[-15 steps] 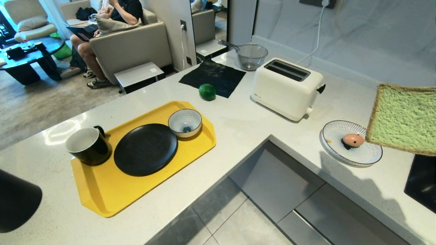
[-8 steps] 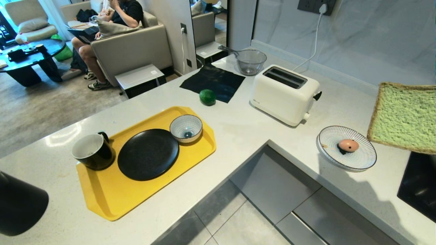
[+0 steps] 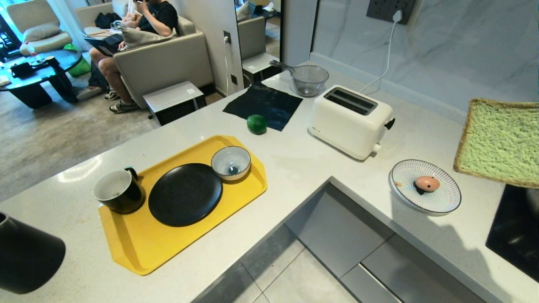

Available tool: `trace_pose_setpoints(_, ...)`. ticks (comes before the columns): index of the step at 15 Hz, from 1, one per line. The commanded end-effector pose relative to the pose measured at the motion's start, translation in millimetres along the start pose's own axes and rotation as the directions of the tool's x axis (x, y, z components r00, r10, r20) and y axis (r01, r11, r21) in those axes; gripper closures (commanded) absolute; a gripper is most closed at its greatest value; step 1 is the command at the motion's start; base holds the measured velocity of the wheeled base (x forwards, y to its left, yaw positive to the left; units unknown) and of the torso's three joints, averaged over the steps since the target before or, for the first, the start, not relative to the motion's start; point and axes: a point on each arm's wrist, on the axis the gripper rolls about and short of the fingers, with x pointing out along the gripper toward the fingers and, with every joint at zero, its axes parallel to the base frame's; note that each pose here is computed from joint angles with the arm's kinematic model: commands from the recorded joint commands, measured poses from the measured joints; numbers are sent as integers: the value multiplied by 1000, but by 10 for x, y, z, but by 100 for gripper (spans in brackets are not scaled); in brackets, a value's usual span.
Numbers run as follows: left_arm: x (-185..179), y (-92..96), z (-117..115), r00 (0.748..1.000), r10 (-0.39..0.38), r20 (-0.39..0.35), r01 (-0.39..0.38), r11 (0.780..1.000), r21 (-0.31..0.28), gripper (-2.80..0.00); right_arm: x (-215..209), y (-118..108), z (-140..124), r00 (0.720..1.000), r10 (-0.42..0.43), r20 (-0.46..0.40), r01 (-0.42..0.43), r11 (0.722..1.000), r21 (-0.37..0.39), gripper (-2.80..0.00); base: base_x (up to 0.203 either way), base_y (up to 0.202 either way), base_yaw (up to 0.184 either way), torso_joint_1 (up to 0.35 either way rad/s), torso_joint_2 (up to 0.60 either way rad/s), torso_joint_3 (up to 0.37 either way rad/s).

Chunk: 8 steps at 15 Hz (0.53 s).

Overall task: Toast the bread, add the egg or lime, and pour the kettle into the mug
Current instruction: Put the bread slices in the toaster

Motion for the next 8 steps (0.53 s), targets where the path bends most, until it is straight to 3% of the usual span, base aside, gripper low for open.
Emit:
trace_pose_setpoints(1,11,-1,-47,1000,-1,-16,1,1000,0,0,-9,-3,4,1000,-1,1,1,1000,1,0,0,0,0,86,-169,-73)
trace_pose_setpoints(8,11,-2,-47,1000,-1,-16,1,1000,0,0,-41,-14,8,1000,-1,12,1,1000,5,0,0,0,0,85,-151,-68)
